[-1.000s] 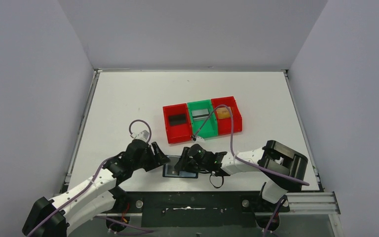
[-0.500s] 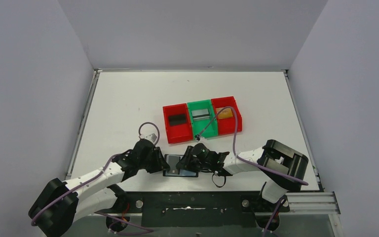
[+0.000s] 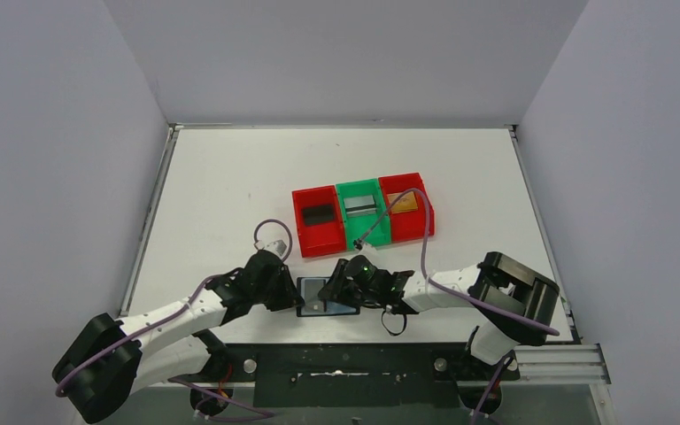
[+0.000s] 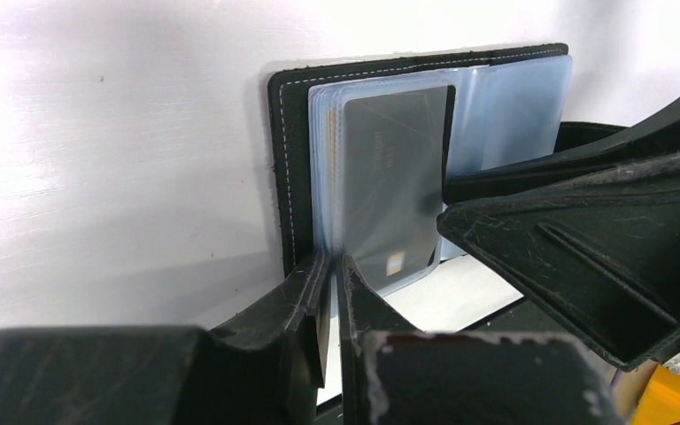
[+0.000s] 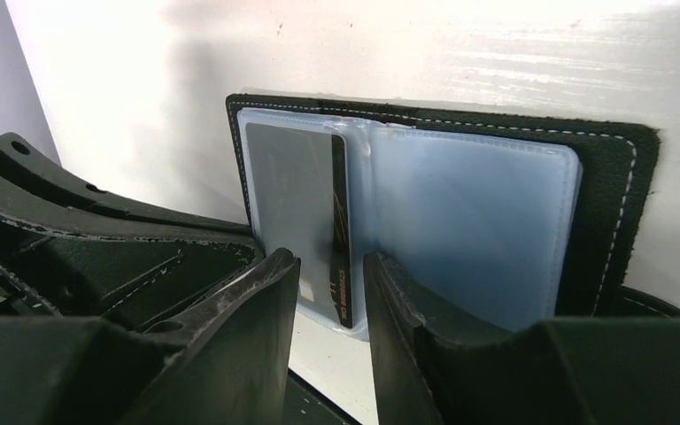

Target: Take the credit cards out of the card holder

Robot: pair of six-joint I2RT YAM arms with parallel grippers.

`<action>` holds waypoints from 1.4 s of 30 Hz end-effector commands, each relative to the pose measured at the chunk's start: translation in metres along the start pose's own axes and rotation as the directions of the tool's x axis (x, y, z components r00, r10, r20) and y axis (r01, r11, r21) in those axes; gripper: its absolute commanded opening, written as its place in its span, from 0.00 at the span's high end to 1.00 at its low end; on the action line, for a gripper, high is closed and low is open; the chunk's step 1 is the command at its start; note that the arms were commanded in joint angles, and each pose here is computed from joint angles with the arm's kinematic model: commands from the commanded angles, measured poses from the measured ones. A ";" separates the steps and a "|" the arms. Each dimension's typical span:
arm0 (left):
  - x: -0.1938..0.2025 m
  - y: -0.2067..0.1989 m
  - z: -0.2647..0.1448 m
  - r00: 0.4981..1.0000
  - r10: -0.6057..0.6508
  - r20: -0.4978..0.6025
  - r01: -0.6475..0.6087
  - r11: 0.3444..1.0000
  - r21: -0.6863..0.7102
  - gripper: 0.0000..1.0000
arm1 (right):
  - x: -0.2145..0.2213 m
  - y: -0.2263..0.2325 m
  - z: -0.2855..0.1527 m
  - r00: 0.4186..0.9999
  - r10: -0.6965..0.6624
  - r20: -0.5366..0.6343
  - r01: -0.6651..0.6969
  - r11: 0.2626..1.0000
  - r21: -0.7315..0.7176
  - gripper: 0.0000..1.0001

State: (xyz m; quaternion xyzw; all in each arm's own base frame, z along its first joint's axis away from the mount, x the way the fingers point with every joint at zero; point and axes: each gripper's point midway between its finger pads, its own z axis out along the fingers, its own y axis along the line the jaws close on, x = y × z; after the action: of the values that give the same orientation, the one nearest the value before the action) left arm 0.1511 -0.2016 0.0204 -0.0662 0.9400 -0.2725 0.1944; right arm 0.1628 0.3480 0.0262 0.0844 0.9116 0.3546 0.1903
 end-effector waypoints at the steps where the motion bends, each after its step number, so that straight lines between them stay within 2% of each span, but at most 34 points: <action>1: -0.008 -0.012 -0.004 0.999 0.011 0.037 -0.013 0.999 0.039 0.93 | -0.012 -0.003 0.002 0.998 -0.038 0.046 0.036 0.998 0.055 0.65; 5: -0.011 -0.019 -0.006 0.999 0.023 0.041 -0.026 0.998 0.064 0.92 | -0.003 0.010 0.007 1.000 -0.032 -0.001 0.032 0.999 -0.033 0.72; 10: -0.012 -0.018 -0.006 0.998 0.048 0.032 -0.049 0.998 0.036 0.89 | -0.003 0.013 0.008 1.000 -0.017 -0.005 0.017 0.998 -0.061 0.85; 15: -0.026 -0.006 -0.015 0.995 0.051 0.080 -0.045 0.996 -0.072 0.75 | -0.007 0.011 0.001 1.000 0.001 0.020 0.001 0.997 -0.074 0.96; 18: -0.040 -0.017 -0.023 0.990 0.052 0.132 -0.044 0.997 -0.060 0.66 | -0.009 0.014 -0.001 1.000 0.019 0.020 -0.016 0.994 -0.111 0.99; 23: -0.048 -0.047 -0.024 0.986 0.081 0.146 -0.090 0.994 0.059 0.63 | -0.006 0.016 0.000 1.000 0.028 0.007 -0.027 0.991 -0.134 1.00; 31: -0.020 -0.053 -0.003 0.994 0.105 0.035 -0.109 0.982 0.156 0.64 | -0.010 0.016 -0.005 0.999 0.037 0.024 -0.033 0.989 -0.144 1.00; 34: -0.014 -0.042 0.003 0.997 0.074 0.019 -0.076 0.989 0.126 0.68 | -0.011 0.015 -0.006 0.999 0.041 0.024 -0.037 0.989 -0.145 1.00; 37: -0.010 -0.018 0.008 0.999 0.048 0.021 -0.048 0.999 0.024 0.70 | -0.011 0.016 -0.008 0.999 0.041 0.028 -0.037 0.988 -0.149 1.00; 42: -0.005 -0.002 0.010 0.998 0.053 0.013 -0.053 0.998 -0.037 0.72 | -0.013 0.017 -0.011 0.999 0.040 0.034 -0.034 0.987 -0.155 1.00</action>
State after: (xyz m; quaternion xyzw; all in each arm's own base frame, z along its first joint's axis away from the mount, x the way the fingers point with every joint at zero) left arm 0.1609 -0.2194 0.0300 -0.0411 0.9365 -0.2836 0.2020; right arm 0.1622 0.3454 0.0247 0.0882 0.8960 0.3940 0.1851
